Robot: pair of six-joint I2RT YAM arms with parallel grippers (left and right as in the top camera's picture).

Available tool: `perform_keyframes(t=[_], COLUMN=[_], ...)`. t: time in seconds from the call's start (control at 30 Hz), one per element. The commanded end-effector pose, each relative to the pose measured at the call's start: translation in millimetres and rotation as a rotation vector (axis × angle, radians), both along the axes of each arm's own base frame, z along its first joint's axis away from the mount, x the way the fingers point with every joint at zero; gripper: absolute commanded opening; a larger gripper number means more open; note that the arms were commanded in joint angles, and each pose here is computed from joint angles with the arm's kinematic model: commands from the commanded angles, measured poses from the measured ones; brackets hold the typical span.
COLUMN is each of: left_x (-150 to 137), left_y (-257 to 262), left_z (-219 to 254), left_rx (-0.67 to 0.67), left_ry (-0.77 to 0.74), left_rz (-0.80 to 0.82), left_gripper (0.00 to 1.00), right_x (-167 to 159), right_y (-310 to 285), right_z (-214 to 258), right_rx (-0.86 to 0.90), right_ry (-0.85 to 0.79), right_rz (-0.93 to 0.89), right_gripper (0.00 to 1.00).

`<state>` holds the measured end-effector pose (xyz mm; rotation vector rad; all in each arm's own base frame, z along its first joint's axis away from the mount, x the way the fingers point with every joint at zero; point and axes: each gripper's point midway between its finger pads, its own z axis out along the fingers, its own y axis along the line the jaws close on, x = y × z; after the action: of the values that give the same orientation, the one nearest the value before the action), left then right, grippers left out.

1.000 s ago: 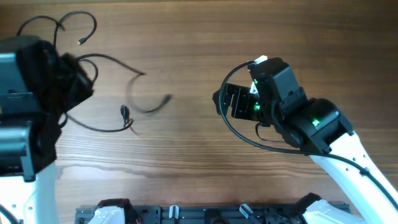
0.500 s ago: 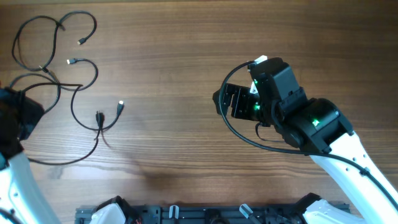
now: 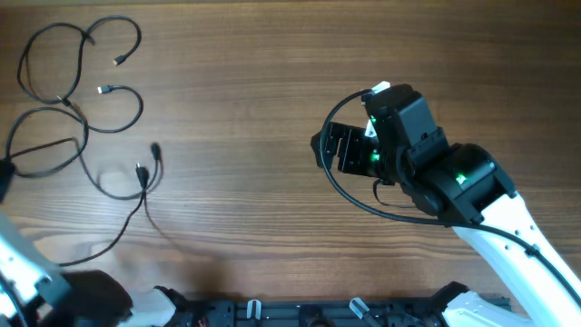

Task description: Untangle cables

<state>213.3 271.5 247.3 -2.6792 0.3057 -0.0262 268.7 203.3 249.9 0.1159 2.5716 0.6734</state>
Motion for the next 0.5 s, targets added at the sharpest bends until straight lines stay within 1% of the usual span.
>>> perform_keyframes(t=[0.0, 0.07, 0.23, 0.37, 0.4, 0.47], left_x=[-14, -15, -30, -53, -56, -52], left_y=[45, 60, 90, 112, 118, 132], left_z=[-16, -27, -57, -64, -65, -70], left_rx=[0.082, 0.095, 0.091, 0.126, 0.13, 0.137], left_ry=[0.169, 0.229, 0.356, 0.45, 0.466, 0.496], left_rz=[0.0, -0.021, 0.026, 0.096, 0.08, -0.011], left_gripper=[0.06, 0.06, 0.06, 0.06, 0.08, 0.09], right_x=[3, 3, 4, 4, 4, 6], right_y=[1, 1, -1, -1, -1, 0], right_z=[-3, -3, -3, -4, -3, -2], right_rx=[0.0, -0.002, -0.013, -0.013, -0.011, -0.004], right_ry=[0.007, 0.005, 0.0, 0.001, 0.0, -0.007], right_rz=[-0.01, -0.012, -0.021, -0.022, -0.022, -0.024], right_gripper=[1.0, 1.0, 1.0, 1.0, 1.0, 1.0])
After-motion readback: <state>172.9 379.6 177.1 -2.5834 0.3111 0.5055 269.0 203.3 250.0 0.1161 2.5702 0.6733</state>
